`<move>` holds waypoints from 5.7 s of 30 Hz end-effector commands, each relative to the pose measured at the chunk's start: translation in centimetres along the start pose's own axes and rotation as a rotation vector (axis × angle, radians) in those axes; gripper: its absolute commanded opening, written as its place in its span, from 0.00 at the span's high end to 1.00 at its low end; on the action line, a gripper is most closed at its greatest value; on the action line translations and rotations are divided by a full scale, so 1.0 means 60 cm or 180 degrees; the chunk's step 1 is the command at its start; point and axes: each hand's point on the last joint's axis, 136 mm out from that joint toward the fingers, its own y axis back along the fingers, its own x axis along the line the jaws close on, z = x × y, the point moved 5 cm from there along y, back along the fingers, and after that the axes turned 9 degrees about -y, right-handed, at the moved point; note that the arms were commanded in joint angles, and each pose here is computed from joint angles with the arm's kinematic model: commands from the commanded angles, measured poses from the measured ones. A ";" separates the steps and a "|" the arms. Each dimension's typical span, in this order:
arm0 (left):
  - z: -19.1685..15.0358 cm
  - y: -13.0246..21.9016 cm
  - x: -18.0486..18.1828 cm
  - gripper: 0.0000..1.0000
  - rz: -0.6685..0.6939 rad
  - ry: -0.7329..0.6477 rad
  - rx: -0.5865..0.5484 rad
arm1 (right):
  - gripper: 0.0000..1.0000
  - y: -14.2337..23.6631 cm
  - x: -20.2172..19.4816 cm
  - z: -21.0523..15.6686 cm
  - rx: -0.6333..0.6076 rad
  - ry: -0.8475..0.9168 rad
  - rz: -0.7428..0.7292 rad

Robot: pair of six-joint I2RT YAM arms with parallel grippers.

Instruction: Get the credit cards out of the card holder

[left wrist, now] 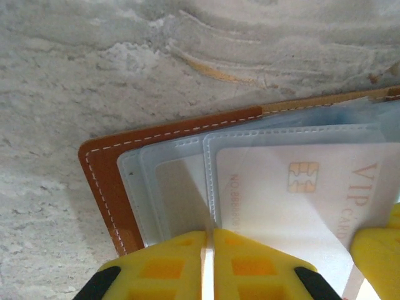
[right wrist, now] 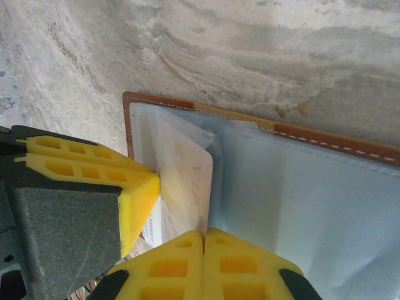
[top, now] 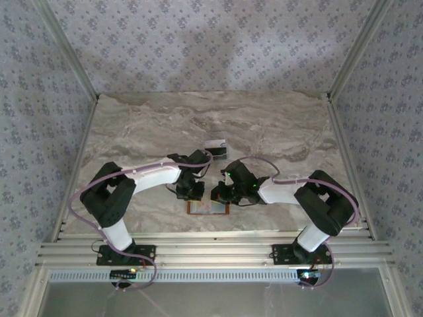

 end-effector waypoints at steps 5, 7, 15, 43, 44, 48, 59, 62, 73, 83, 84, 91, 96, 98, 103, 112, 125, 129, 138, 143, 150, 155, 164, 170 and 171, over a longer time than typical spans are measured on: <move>-0.046 -0.026 0.074 0.88 0.1268 -0.0172 0.0467 | 0.99 0.013 -0.019 0.000 -0.0059 -0.0060 -0.0143; -0.048 -0.030 0.076 0.88 0.1380 -0.0209 0.0502 | 0.99 0.013 -0.018 0.002 -0.0070 -0.0061 -0.0141; -0.059 -0.052 0.079 0.88 0.1679 -0.0361 0.0700 | 1.00 0.022 -0.019 0.003 -0.0131 -0.0073 -0.0157; -0.054 -0.056 0.036 0.86 0.0992 -0.0263 0.0523 | 0.95 0.008 -0.008 0.005 -0.0061 -0.0088 0.0070; -0.052 -0.050 0.035 0.85 0.0982 -0.0260 0.0472 | 0.95 0.013 -0.012 0.005 -0.0084 -0.0066 0.0006; -0.039 -0.018 0.023 0.84 0.0796 -0.0208 0.0217 | 0.96 0.041 -0.017 0.007 -0.0191 0.0033 -0.0177; -0.006 0.072 0.031 0.79 0.0272 0.0028 -0.0472 | 0.97 0.128 0.026 0.027 -0.0452 0.0919 -0.0609; -0.007 0.085 0.052 0.78 0.0141 0.0155 -0.0579 | 0.97 0.154 0.056 0.041 -0.0485 0.1479 -0.0772; -0.016 0.032 0.098 0.76 -0.0322 0.0451 -0.0321 | 1.00 0.194 0.093 0.099 -0.0422 0.3778 -0.1555; -0.021 -0.004 0.094 0.77 -0.0446 0.0396 -0.0128 | 1.00 0.189 0.116 0.190 0.0154 0.4965 -0.1901; -0.022 -0.008 0.094 0.77 -0.0448 0.0394 -0.0106 | 1.00 0.186 0.121 0.196 0.0205 0.5033 -0.1870; -0.021 -0.011 0.094 0.77 -0.0444 0.0392 -0.0090 | 1.00 0.160 0.147 0.245 0.0599 0.5328 -0.1671; -0.020 -0.006 0.093 0.78 -0.0452 0.0378 -0.0106 | 1.00 0.138 0.156 0.275 0.0866 0.5430 -0.1648; -0.020 -0.003 0.092 0.78 -0.0455 0.0367 -0.0106 | 1.00 0.130 0.156 0.284 0.0988 0.5463 -0.1626; -0.023 0.004 0.095 0.78 -0.0404 0.0368 -0.0124 | 1.00 0.114 0.157 0.307 0.1128 0.5550 -0.1651; -0.023 0.012 0.097 0.78 -0.0358 0.0362 -0.0144 | 1.00 0.091 0.149 0.332 0.1248 0.5622 -0.1709; -0.032 0.014 0.101 0.78 -0.0317 0.0379 -0.0135 | 1.00 0.059 0.114 0.328 0.1582 0.5522 -0.1704; -0.032 0.014 0.101 0.78 -0.0321 0.0374 -0.0134 | 1.00 0.063 0.110 0.314 0.1723 0.5474 -0.1668; -0.034 0.014 0.102 0.78 -0.0317 0.0368 -0.0116 | 1.00 0.067 0.104 0.292 0.1904 0.5330 -0.1645; -0.036 0.016 0.103 0.79 -0.0310 0.0366 -0.0119 | 1.00 0.075 0.120 0.280 0.1913 0.5281 -0.1568; -0.034 0.017 0.102 0.79 -0.0306 0.0364 -0.0122 | 1.00 0.100 0.157 0.301 0.1494 0.5371 -0.1777; -0.034 0.015 0.103 0.79 -0.0295 0.0368 -0.0113 | 1.00 0.105 0.167 0.322 0.1302 0.5503 -0.2021; -0.030 0.014 0.102 0.79 -0.0302 0.0379 -0.0111 | 1.00 0.108 0.187 0.341 0.1136 0.5761 -0.2117; -0.030 0.014 0.102 0.79 -0.0301 0.0384 -0.0107 | 1.00 0.104 0.187 0.345 0.1156 0.5829 -0.2118; -0.030 0.013 0.102 0.79 -0.0300 0.0385 -0.0105 | 1.00 0.103 0.187 0.345 0.1165 0.5832 -0.2113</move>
